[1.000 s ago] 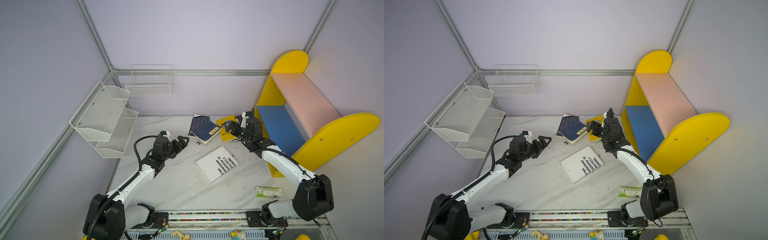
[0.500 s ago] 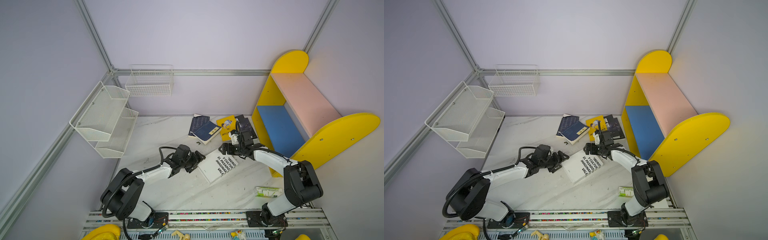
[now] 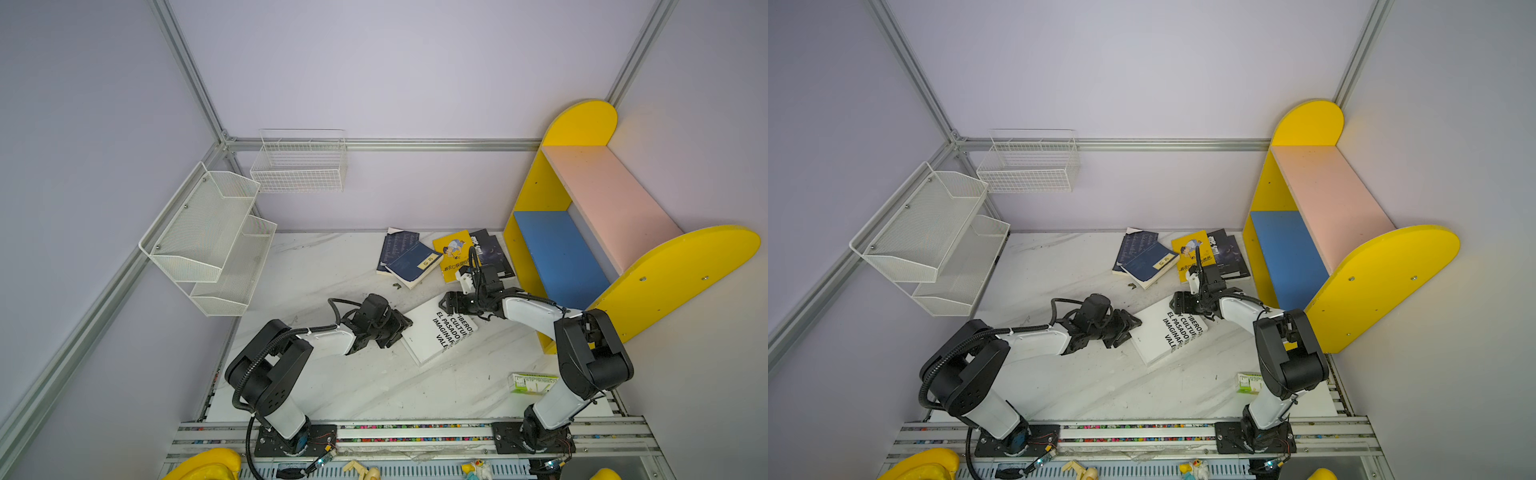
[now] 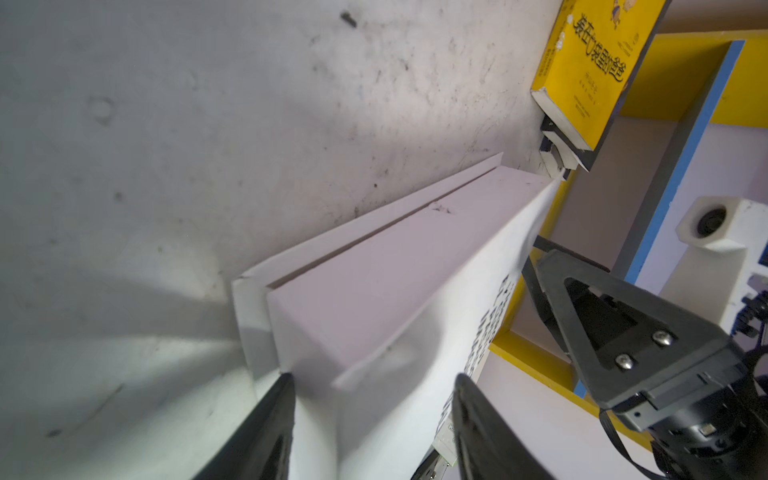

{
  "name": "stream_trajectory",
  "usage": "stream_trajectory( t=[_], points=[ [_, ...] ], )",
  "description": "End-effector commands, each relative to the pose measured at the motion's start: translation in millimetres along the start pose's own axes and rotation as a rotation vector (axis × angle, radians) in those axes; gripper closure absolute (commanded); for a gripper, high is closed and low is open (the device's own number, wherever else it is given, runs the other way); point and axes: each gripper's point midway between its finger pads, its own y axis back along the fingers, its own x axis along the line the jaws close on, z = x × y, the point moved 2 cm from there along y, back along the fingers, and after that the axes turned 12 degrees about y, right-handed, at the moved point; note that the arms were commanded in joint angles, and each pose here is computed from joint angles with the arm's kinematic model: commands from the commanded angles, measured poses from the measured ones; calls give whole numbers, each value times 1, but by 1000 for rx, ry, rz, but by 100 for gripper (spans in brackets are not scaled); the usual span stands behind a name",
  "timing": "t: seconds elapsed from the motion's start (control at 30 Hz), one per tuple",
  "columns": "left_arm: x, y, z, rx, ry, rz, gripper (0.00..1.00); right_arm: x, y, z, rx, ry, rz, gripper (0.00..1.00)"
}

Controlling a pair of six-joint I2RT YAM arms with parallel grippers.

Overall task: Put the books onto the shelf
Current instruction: 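Grip the white book edges with both grippers and lift it upright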

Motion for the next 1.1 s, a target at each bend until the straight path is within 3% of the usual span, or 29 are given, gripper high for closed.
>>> stream_trajectory(
  t=[0.0, 0.27, 0.77, 1.07],
  points=[
    [-81, 15, -16, 49, -148, -223, 49, 31, -3, -4, 25, 13, 165, 17],
    [-117, 36, -15, 20, -297, -229, 67, 36, -5, 1, 22, 3, 207, 19],
    [-151, 66, -5, 64, -340, -417, 95, 48, -19, 35, -27, -34, 339, 20],
    [-168, 88, 3, 73, -361, -479, 100, 45, -19, 55, -96, -100, 410, 19]
  ],
)
